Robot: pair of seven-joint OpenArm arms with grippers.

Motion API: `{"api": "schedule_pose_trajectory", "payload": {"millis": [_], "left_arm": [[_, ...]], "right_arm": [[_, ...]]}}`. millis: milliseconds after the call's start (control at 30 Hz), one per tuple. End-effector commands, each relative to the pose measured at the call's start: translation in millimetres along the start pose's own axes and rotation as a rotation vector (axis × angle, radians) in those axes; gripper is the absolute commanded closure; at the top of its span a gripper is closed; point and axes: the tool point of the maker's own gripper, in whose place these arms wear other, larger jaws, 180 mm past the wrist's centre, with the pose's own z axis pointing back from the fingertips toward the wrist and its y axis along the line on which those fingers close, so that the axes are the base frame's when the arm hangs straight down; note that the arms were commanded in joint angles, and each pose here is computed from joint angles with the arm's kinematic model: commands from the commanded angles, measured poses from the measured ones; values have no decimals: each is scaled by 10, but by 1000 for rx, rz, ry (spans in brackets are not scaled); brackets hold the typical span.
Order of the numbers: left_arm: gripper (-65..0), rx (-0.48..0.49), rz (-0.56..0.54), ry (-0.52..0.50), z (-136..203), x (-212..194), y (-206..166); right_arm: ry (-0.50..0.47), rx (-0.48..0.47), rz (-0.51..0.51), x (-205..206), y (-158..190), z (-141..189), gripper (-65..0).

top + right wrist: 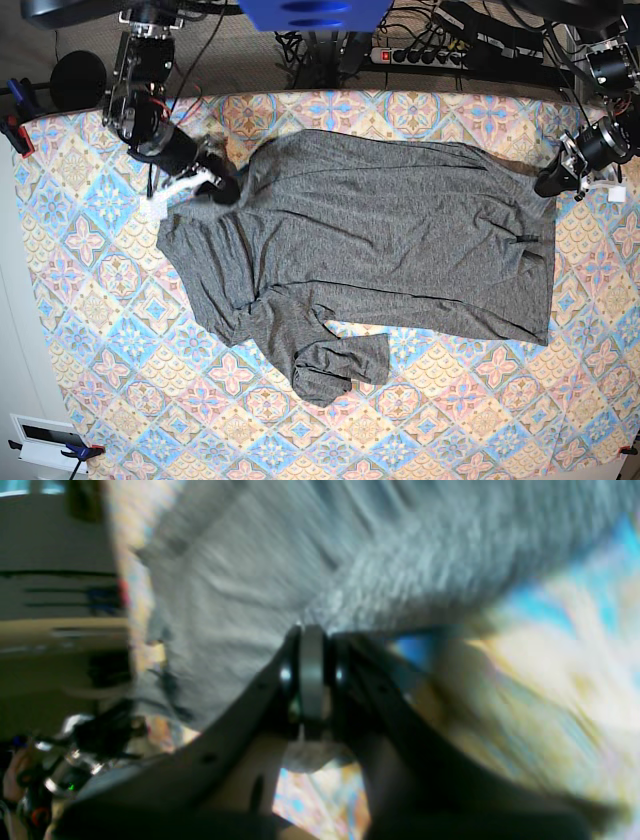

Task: Layout the t-shirt on the table in an organized manner, then fold the t-shirt properly
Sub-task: 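Lift the shoulder corners and pull them apart to spread the shirt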

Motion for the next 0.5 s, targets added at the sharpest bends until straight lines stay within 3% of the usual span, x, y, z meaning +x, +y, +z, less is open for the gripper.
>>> {"api": "schedule_pose_trajectory", "payload": {"millis": [0,267,367,467], "left_arm": [[0,-38,-31,-14,41,98,-168],[0,-92,-44,-44,-82,231,-399],[0,-78,5,-57,-140,332,-368],[0,-75,76,-61,-211,422,-292]], "right_arm": [[-8,25,20,55,81,12,0],[-71,100,81,456,414,-127,0],[-107,130,108,674,562,-168,0],[-94,122,78,707,490,-262,0]]}}
